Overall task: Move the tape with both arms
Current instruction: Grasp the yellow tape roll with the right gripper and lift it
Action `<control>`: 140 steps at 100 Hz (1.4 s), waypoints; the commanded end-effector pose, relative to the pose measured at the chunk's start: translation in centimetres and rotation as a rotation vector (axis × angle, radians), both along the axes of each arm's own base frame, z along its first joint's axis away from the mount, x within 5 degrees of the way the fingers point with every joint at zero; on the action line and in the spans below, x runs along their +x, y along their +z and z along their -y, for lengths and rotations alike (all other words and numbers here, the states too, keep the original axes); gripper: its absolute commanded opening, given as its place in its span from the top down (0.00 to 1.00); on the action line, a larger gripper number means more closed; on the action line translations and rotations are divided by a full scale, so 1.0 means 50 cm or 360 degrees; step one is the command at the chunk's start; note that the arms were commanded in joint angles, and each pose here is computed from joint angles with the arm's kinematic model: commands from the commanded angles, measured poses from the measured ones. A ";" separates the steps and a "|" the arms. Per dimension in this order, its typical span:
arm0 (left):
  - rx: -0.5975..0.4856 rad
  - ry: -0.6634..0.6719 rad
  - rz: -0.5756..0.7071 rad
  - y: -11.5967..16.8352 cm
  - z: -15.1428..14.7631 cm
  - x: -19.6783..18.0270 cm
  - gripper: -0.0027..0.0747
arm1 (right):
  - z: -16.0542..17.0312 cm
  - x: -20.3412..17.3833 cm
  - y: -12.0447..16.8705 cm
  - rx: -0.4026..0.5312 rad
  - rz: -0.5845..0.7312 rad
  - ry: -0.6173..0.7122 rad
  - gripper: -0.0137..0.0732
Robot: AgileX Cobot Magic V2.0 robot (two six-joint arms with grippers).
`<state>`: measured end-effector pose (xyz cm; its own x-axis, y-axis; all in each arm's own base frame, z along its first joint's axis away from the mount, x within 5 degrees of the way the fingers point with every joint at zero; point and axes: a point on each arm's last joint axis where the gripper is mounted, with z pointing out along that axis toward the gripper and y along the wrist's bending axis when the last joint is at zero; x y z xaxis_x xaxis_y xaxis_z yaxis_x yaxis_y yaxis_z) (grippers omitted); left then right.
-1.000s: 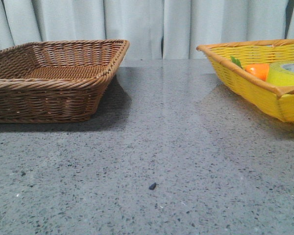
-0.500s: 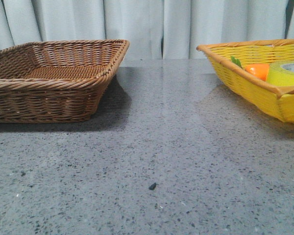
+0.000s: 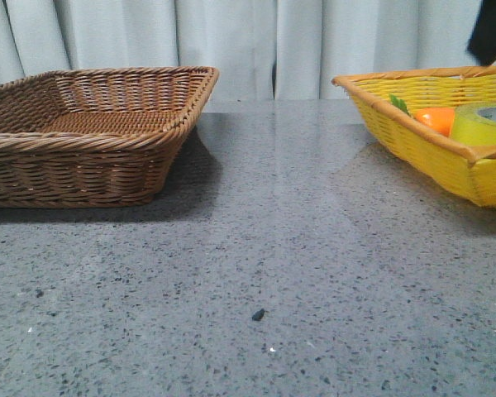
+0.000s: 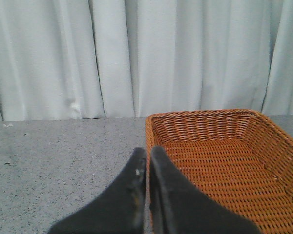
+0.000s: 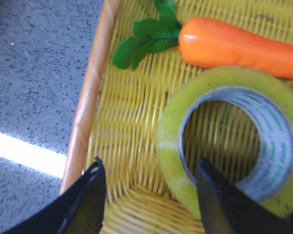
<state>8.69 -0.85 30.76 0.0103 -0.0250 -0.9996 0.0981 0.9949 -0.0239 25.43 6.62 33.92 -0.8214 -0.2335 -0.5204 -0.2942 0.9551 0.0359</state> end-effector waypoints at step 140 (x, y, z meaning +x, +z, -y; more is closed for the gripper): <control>-0.0123 -0.0018 0.0254 0.049 0.001 -0.002 0.99 | -0.018 0.092 0.037 -0.0110 -0.0192 0.0040 0.78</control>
